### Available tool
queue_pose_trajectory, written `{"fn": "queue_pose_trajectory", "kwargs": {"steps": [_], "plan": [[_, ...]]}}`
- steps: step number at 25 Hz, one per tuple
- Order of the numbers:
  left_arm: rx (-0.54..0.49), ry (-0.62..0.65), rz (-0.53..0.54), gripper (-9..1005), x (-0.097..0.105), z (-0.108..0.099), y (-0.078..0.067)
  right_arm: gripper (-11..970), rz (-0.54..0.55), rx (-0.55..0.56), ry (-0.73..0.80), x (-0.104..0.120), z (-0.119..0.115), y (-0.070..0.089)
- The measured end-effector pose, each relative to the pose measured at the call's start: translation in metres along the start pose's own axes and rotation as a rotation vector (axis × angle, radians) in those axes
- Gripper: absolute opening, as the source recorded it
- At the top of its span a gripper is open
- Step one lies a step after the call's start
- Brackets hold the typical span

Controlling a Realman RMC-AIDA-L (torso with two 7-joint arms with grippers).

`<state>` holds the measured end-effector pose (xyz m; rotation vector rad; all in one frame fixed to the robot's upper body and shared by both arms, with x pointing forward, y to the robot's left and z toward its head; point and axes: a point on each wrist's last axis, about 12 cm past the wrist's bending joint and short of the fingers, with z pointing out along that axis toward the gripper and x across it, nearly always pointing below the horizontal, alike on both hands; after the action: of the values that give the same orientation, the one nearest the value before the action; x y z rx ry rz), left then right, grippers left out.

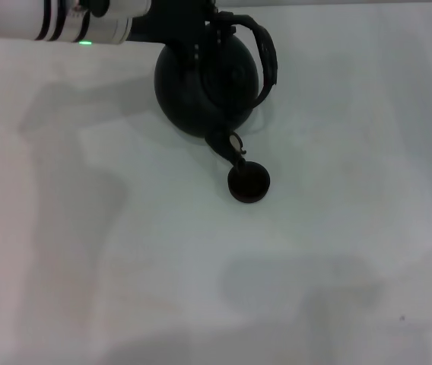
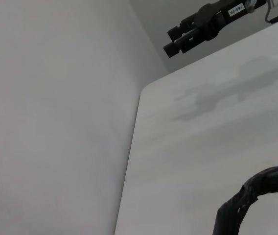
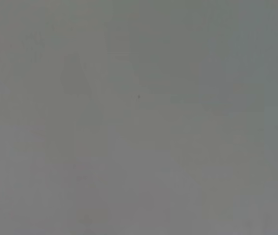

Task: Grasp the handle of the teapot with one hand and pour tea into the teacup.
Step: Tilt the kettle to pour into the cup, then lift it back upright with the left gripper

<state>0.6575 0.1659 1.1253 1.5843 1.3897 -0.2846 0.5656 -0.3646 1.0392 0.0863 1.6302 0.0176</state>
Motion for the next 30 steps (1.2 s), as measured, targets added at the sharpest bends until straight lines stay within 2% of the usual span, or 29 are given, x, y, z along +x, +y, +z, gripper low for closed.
{"fn": "queue_pose_trajectory", "kwargs": {"steps": [6, 19, 24, 30], "plan": [[-0.004, -0.022, -0.027, 99, 0.002, 0.001, -0.007, 841, -0.001, 0.001, 0.001, 0.000, 0.000, 0.000], [-0.025, -0.046, -0.068, 98, 0.008, -0.003, -0.013, 841, -0.003, 0.000, 0.003, 0.000, 0.000, 0.000], [-0.054, -0.073, -0.103, 99, 0.013, -0.009, -0.016, 841, -0.007, -0.002, 0.003, 0.000, 0.000, 0.000], [-0.140, -0.128, -0.167, 98, 0.023, -0.020, -0.021, 841, -0.010, -0.002, 0.003, 0.000, 0.000, 0.000]]}}
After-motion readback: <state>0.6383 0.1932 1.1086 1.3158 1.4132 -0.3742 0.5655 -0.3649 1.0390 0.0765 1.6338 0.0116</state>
